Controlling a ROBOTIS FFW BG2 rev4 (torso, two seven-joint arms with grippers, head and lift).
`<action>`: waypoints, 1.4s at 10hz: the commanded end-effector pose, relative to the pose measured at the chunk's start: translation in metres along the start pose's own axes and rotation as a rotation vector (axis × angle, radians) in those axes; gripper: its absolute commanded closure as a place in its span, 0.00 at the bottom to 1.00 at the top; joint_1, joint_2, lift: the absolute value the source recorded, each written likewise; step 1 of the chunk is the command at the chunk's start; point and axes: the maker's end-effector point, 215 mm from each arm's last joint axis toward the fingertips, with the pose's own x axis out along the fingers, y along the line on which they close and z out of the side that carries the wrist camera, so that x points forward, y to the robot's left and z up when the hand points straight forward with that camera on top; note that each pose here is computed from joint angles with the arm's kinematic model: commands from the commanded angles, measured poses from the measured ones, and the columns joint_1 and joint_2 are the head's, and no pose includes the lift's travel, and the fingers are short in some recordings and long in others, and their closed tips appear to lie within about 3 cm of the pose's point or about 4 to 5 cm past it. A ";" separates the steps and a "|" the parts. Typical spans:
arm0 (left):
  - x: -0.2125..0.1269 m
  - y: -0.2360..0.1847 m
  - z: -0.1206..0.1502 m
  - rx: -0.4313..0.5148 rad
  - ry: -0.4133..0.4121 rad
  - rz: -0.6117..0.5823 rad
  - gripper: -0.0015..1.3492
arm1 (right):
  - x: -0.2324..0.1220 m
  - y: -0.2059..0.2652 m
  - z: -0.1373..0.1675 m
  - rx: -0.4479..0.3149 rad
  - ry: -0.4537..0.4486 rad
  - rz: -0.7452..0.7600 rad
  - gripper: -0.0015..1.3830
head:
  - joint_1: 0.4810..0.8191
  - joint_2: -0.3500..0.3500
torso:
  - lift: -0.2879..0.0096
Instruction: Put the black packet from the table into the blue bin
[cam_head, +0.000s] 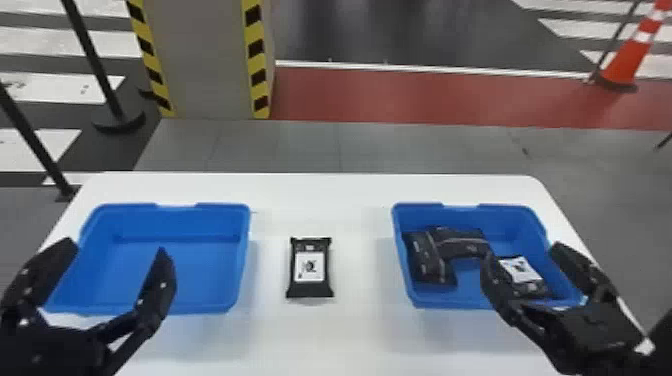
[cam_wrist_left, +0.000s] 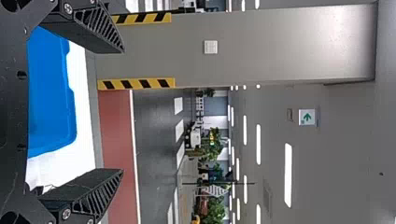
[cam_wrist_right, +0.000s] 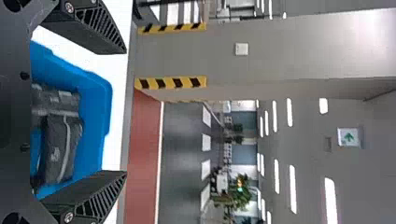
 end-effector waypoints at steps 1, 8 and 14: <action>0.000 0.000 0.000 0.000 -0.001 0.000 0.09 | 0.042 0.026 -0.026 0.015 0.030 0.065 0.07 | 0.63 0.48 | 0.60; 0.003 -0.002 -0.001 -0.005 0.001 -0.003 0.09 | 0.153 0.170 -0.096 -0.035 0.292 0.400 0.07 | 0.63 0.78 | 0.60; 0.011 -0.009 0.001 -0.009 -0.006 -0.014 0.09 | 0.195 0.205 -0.143 -0.116 0.430 0.449 0.06 | 0.63 0.89 | 0.60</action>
